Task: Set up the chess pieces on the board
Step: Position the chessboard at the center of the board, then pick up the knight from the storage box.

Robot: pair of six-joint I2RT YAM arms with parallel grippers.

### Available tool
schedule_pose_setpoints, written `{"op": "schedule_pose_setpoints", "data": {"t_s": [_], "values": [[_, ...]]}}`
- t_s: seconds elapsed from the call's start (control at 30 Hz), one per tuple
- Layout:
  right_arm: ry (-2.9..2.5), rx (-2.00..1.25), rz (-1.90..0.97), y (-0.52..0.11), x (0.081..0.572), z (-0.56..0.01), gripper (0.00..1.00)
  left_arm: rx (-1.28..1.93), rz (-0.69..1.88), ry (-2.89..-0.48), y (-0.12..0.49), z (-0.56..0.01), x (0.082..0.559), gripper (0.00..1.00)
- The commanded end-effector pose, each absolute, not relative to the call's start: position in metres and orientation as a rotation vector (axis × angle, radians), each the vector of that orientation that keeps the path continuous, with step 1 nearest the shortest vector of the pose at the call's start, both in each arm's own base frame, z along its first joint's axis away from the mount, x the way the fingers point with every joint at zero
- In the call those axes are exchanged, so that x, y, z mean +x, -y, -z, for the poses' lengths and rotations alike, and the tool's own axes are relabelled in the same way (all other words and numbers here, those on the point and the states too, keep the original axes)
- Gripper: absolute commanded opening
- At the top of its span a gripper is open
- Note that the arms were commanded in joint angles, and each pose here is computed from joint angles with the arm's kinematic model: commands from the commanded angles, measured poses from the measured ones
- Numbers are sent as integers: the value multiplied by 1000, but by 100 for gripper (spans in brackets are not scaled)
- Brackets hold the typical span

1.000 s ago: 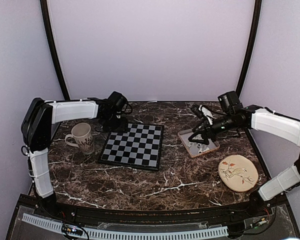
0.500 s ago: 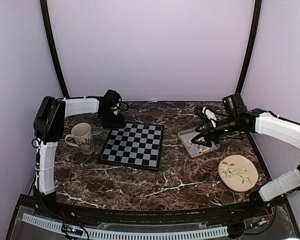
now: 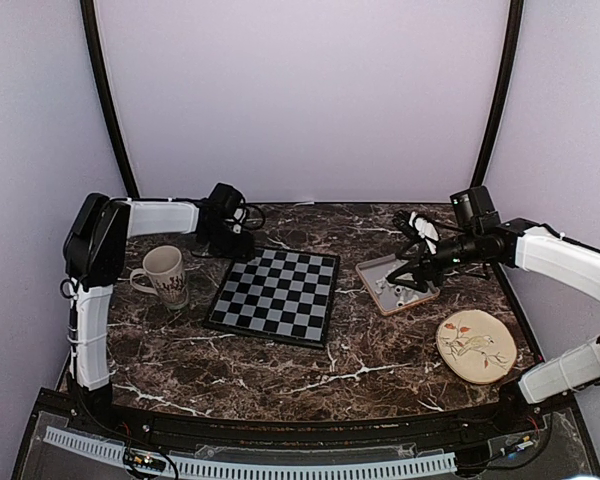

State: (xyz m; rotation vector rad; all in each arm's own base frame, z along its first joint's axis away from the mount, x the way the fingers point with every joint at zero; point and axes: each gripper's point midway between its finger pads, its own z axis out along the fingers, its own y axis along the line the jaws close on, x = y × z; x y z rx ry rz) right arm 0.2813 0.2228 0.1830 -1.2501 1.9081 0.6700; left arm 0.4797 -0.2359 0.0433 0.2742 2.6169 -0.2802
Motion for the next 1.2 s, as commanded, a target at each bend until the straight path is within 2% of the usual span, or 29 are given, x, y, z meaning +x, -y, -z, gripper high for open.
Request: {"op": "schedule_pose_setpoints", "data": {"t_s": [0.0,0.47,0.7,0.73,0.77,0.8,0.83,0.87,0.9,0.93,1.17], "values": [[-1884,-1255,-655,-222,284,-183,75,392,372,-2810,268,-7,402,61],[-1888,-1270,-659,-222,284,-179,75,244,255,-2904,259,-14,305,60],[-1899,-1259,-675,-224,285,-179,75,266,251,-2889,260,-24,291,60],[-1905,-1245,-666,-223,287,-180,76,267,220,-2876,256,-28,293,60],[-1920,-1211,-644,-221,293,-181,94,272,186,-2851,253,-36,297,60],[-1945,-1175,-611,-218,299,-182,99,281,162,-2822,250,-46,301,62],[-1969,-1144,-574,-214,304,-184,100,290,140,-2783,247,-58,306,65],[-1999,-1086,-542,-210,311,-189,100,304,133,-2743,246,-72,311,72],[-2003,-1065,-516,-208,316,-196,100,347,151,-2694,248,-88,315,92],[-2004,-1076,-498,-206,317,-200,100,385,181,-2648,253,-104,318,98],[-1914,-975,-243,-179,331,-246,100,583,392,-2319,286,-208,333,99]]}}
